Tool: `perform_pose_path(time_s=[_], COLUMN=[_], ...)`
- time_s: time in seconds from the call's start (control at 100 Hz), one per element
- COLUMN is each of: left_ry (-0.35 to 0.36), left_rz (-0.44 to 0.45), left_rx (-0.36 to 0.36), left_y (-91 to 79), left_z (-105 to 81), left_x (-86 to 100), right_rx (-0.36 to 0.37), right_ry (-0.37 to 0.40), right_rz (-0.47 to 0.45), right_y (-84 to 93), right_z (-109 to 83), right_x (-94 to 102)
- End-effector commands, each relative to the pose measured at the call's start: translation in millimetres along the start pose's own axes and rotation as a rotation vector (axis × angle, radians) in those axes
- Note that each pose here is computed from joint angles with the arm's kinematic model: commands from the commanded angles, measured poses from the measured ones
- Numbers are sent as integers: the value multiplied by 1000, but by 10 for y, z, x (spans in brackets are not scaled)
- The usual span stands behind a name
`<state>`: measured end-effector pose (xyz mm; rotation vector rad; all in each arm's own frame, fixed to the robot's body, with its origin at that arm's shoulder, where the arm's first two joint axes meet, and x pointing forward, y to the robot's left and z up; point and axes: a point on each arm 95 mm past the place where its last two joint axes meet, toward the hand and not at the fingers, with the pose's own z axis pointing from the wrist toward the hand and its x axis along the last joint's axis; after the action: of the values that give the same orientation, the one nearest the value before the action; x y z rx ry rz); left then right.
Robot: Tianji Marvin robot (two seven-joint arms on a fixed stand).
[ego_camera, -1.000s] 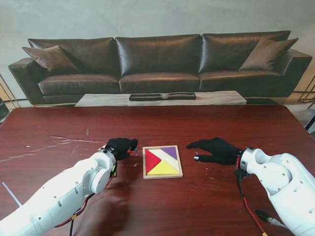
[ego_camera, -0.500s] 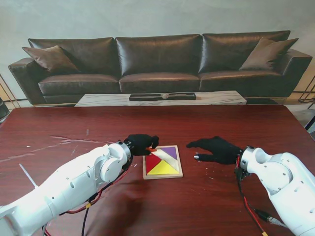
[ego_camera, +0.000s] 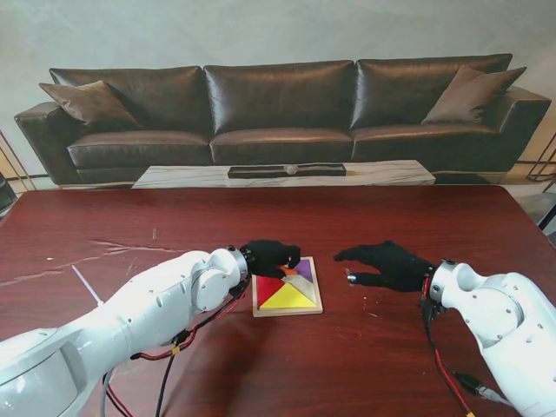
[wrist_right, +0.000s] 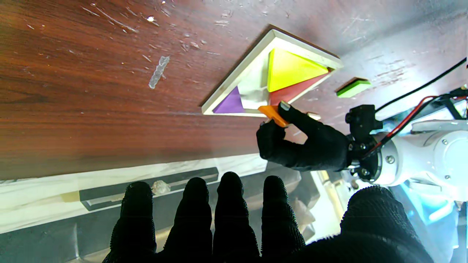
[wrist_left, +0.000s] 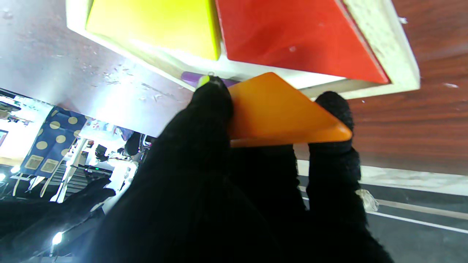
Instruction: Assemble the tangram pieces into a square
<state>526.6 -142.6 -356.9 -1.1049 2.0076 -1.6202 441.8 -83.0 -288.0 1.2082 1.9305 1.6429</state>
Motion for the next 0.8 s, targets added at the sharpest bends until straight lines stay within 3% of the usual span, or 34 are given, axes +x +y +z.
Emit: perform_pose_path(time_s=[0.0,0.41,0.79], left_ry=[18,69,92], left_rz=[-11,-21,-8], left_rx=[6,-17,-16], left_y=[-55,81,81], left_z=[69,209,272], left_x=[78,44,44], right_rx=[8,14,18], right_ry=[3,-3,-13], right_rz=[-7,-7,-9], right_y=[-24,-32,-37], right_z=[-11,-48,-87], right_x=[15,6,-1])
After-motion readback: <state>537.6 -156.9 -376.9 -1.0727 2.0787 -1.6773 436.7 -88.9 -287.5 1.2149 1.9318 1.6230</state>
